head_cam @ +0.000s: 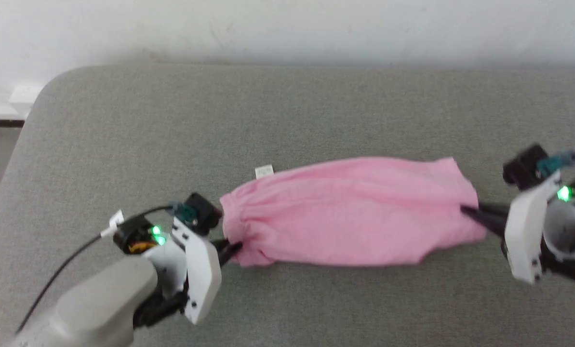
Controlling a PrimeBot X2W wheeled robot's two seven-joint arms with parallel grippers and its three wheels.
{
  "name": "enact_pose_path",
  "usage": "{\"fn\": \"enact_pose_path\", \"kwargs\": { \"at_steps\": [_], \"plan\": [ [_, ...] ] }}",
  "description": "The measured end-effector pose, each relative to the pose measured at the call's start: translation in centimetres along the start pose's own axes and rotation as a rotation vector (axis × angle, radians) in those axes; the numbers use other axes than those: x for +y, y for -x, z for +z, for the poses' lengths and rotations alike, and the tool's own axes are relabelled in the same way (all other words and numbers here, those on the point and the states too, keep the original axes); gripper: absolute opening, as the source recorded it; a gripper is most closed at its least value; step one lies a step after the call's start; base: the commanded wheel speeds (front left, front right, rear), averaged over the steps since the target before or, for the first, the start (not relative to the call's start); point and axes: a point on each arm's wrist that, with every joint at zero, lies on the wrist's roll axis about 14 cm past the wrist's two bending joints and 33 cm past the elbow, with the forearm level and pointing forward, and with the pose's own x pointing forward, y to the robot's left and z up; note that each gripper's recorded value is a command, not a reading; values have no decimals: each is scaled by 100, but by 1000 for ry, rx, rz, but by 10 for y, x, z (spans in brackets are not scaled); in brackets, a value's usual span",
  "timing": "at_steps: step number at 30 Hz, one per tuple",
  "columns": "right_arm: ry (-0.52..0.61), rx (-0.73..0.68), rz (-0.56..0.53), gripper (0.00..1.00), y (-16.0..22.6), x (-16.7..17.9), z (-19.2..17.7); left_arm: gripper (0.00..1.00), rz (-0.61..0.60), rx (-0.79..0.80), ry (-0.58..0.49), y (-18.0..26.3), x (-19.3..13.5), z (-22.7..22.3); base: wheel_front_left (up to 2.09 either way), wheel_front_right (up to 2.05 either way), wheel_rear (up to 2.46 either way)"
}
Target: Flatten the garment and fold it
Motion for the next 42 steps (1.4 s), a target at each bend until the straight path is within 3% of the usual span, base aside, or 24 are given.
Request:
{"fn": "enact_pose_path", "kwargs": {
  "at_steps": [5,11,12,13,20,26,36,42],
  "plan": [
    [-81,113,-3,0,38,11,-72,0,-58,-4,47,4,-41,-21,0,0,0],
    [-161,218,-3,1,50,24,-127,0,-66,47,52,-3,-55,-42,0,0,0],
    [-165,216,-9,75,49,24,-128,23,-61,50,53,-5,-56,-44,0,0,0],
    [-163,206,-13,100,48,23,-126,100,-50,39,49,-6,-55,-42,0,0,0],
    [-93,77,-72,100,60,4,-81,100,71,-201,16,11,-39,1,0,0,0],
    [-24,36,-148,100,86,-22,-40,100,305,-551,-28,56,-4,66,0,0,0],
    [-95,185,-167,100,69,-36,-54,100,743,-870,5,125,47,116,0,0,0],
    [-162,254,-132,100,40,-24,-78,100,901,-896,53,145,54,94,0,0,0]
  ]
}}
